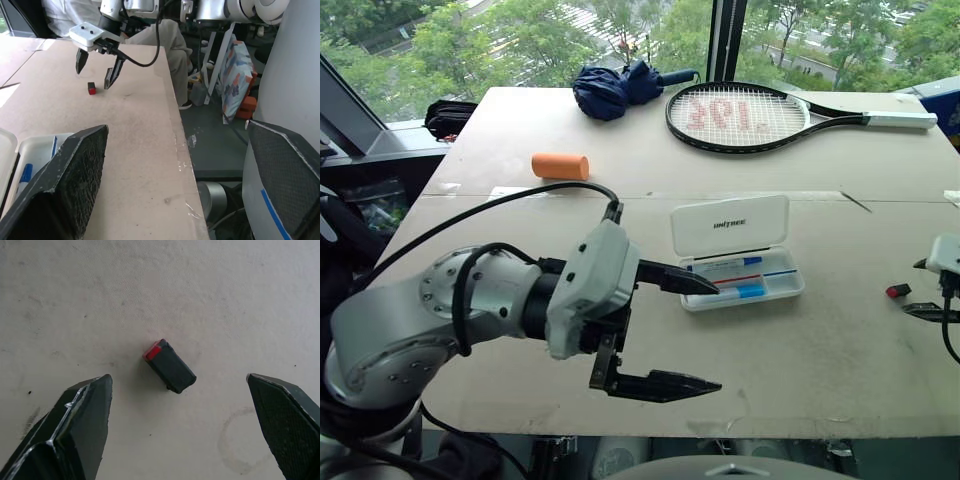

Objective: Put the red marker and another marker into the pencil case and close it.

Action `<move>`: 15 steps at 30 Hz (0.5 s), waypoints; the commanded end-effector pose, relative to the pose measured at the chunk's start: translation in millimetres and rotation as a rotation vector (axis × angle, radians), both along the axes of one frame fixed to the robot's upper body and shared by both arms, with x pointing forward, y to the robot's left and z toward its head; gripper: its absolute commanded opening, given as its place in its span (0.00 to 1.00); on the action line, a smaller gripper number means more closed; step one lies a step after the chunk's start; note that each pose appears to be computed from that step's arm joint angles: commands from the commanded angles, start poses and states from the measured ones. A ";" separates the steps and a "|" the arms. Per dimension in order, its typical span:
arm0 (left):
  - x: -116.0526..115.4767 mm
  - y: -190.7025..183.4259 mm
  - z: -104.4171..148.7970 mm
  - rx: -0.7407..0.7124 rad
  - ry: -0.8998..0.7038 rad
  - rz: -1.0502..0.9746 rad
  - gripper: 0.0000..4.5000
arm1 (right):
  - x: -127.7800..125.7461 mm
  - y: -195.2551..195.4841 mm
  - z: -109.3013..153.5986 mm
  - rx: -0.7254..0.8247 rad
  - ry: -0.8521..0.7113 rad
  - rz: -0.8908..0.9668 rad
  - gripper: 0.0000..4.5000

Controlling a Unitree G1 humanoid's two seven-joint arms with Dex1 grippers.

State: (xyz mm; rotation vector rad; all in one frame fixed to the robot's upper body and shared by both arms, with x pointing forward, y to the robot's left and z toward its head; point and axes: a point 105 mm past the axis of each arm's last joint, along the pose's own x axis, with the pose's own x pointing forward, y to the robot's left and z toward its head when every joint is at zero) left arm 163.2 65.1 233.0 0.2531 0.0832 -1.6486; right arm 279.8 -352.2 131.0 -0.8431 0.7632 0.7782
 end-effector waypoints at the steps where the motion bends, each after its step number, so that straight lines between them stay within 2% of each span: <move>1: -1.1 -0.1 2.8 -0.001 -0.008 0.002 1.00 | 5.7 -1.6 -2.2 -0.041 0.064 0.044 0.97; 4: 0.2 -0.3 2.0 0.003 -0.010 0.015 1.00 | 10.8 0.4 -9.2 -0.067 0.129 0.080 0.97; 5: 0.5 -0.4 1.8 0.005 -0.011 0.018 1.00 | 13.1 1.3 -11.6 -0.074 0.152 0.085 0.85; 6: 0.6 -0.6 1.7 0.006 -0.010 0.020 1.00 | 13.8 1.7 -13.1 -0.080 0.174 0.093 0.79; 8: 0.7 -1.5 1.6 0.007 -0.007 0.022 1.00 | 14.8 1.6 -14.0 -0.083 0.196 0.099 0.58; 13: 0.6 -4.8 0.6 0.015 -0.016 0.025 1.00 | 18.7 4.5 -10.6 -0.047 0.173 0.104 0.05; 14: 0.7 -5.2 0.6 0.015 -0.018 0.030 1.00 | 19.0 7.0 -7.1 -0.029 0.159 0.108 0.00; 15: 0.9 -5.0 0.8 0.015 -0.022 0.038 1.00 | 18.4 10.6 -2.5 -0.016 0.145 0.118 0.00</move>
